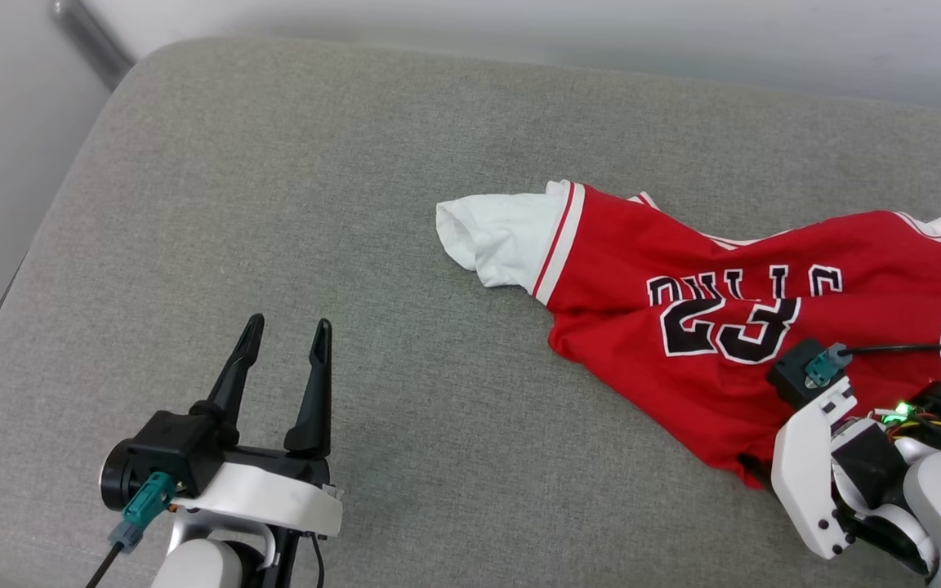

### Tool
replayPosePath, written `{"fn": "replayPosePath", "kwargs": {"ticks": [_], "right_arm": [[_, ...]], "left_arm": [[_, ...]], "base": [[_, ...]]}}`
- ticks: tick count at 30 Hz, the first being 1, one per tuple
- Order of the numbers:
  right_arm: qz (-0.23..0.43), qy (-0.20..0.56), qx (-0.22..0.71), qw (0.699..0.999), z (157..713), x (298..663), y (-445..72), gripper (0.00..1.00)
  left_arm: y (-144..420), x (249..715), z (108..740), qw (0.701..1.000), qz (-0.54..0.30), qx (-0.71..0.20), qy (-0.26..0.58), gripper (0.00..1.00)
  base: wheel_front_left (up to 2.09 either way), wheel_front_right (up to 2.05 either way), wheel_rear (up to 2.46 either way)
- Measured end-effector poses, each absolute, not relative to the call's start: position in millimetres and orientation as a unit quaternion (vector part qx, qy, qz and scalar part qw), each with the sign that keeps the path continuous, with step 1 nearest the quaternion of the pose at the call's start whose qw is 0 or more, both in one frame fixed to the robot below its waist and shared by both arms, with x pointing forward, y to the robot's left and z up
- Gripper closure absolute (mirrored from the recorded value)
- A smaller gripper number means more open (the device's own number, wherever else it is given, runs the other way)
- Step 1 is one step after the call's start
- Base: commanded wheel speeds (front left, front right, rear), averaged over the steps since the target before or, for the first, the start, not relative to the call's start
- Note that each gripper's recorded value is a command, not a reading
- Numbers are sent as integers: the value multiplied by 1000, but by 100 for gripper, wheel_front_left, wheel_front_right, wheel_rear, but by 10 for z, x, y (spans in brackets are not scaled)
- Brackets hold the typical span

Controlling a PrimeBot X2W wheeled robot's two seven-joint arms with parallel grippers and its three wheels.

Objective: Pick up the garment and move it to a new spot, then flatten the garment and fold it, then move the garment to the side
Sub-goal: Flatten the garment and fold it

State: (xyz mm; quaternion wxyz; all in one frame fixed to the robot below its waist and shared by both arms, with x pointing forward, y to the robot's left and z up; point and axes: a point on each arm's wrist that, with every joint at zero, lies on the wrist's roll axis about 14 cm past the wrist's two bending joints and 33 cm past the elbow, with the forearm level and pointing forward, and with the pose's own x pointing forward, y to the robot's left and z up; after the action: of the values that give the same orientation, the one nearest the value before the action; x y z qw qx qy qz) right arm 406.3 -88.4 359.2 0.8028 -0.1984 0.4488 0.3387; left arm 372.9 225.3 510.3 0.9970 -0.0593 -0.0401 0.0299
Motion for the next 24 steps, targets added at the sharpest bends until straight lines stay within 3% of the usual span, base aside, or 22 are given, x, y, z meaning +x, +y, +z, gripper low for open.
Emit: {"fn": "replayPosePath", "kwargs": {"ticks": [2, 3, 4, 5, 12, 18, 24], "right_arm": [[339, 449, -198, 803, 3552, 4083, -882, 0], [338, 452, -198, 801, 3536, 4087, -881, 36], [339, 452, -199, 801, 3534, 4093, -875, 90], [340, 449, -198, 802, 3538, 4096, -867, 100], [363, 439, -164, 805, 3702, 3960, -669, 100], [450, 449, -76, 768, 3987, 3360, -59, 100], [491, 463, -83, 733, 4100, 2896, 84, 100]], "left_arm": [[2263, 3727, 5085, 997, 32, -59, -38, 0], [2267, 3727, 5080, 997, 34, -59, -38, 0], [2266, 3727, 5076, 997, 34, -58, -37, 0], [2265, 3727, 5075, 997, 34, -59, -38, 0], [2249, 3705, 5169, 997, 28, -55, -53, 0], [2200, 3628, 5256, 996, 22, -58, -67, 0], [2173, 3541, 5322, 995, 18, -61, -79, 0]], "base": [[0, 0, 0], [0, 0, 0], [0, 0, 0], [0, 0, 0], [0, 0, 0], [0, 0, 0], [0, 0, 0]]}}
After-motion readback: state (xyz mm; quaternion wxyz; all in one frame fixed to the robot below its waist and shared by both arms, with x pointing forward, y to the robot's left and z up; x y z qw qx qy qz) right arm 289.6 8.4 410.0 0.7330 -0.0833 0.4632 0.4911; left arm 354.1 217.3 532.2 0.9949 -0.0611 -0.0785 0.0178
